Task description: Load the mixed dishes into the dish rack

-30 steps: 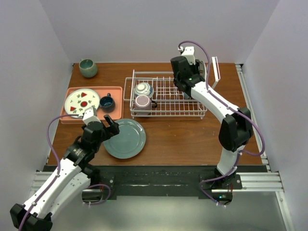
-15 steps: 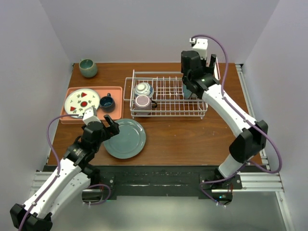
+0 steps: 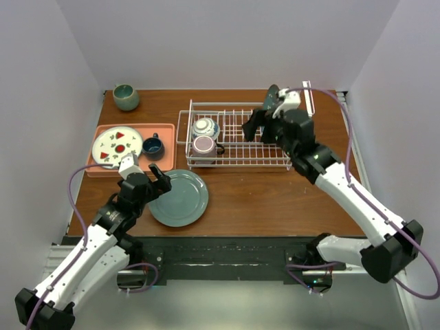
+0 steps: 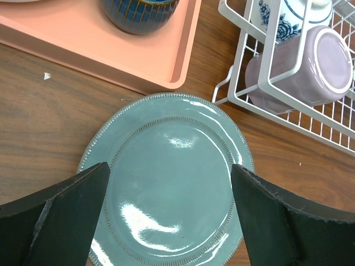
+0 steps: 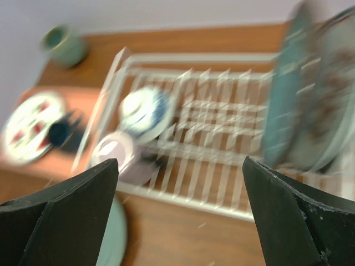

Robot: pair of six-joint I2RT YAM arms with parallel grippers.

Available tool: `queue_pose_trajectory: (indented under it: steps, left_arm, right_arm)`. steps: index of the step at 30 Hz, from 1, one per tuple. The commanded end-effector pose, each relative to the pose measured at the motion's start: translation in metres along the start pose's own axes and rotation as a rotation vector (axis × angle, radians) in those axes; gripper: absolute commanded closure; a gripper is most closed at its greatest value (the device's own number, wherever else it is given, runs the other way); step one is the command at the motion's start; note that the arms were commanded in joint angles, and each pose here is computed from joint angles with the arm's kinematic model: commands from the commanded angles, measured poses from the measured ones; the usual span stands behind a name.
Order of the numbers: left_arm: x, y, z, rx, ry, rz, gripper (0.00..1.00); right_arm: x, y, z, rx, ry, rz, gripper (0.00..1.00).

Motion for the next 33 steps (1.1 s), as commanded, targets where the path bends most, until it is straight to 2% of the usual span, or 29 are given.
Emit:
queue_pose_trajectory:
  steps: [1, 2, 8, 14, 18, 26, 33]
  left_arm:
    - [-0.003, 0.001, -0.001, 0.032, 0.001, -0.017, 0.03]
    - [-0.003, 0.001, -0.001, 0.032, 0.003, -0.016, 0.03]
    - [-0.002, 0.001, 0.001, 0.033, 0.006, -0.021, 0.03]
    - [-0.002, 0.000, 0.000, 0.032, 0.003, -0.016, 0.03]
    - [-0.002, -0.001, -0.001, 0.030, -0.002, -0.013, 0.03]
    - [-0.004, -0.001, -0.004, 0.004, -0.016, -0.001, 0.03]
    - [-0.005, -0.005, -0.007, -0.011, -0.040, 0.012, 0.03]
  right_arm:
    - [0.024, -0.071, 0.059, -0.111, 0.343, 0.210, 0.01]
    - [0.033, -0.083, 0.068, -0.100, 0.378, 0.237, 0.01]
    - [0.044, -0.160, 0.054, -0.139, 0.392, 0.416, 0.01]
    - [0.041, -0.199, 0.051, -0.173, 0.392, 0.490, 0.02]
    - [0.032, -0.226, 0.054, -0.201, 0.388, 0.546, 0.11]
    - [0.001, -0.302, 0.049, -0.221, 0.293, 0.692, 0.20]
    - [-0.013, -0.344, 0.057, -0.270, 0.273, 0.738, 0.31]
Point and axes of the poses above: each gripper's point midway between its finger pads, its own x axis back along the fingers, its own z axis along the line the jaws close on, y = z × x, the point moved 1 cm from there along x, back along the fingers, and after that the axes turned 14 degrees about -x, right-handed, at the moved point
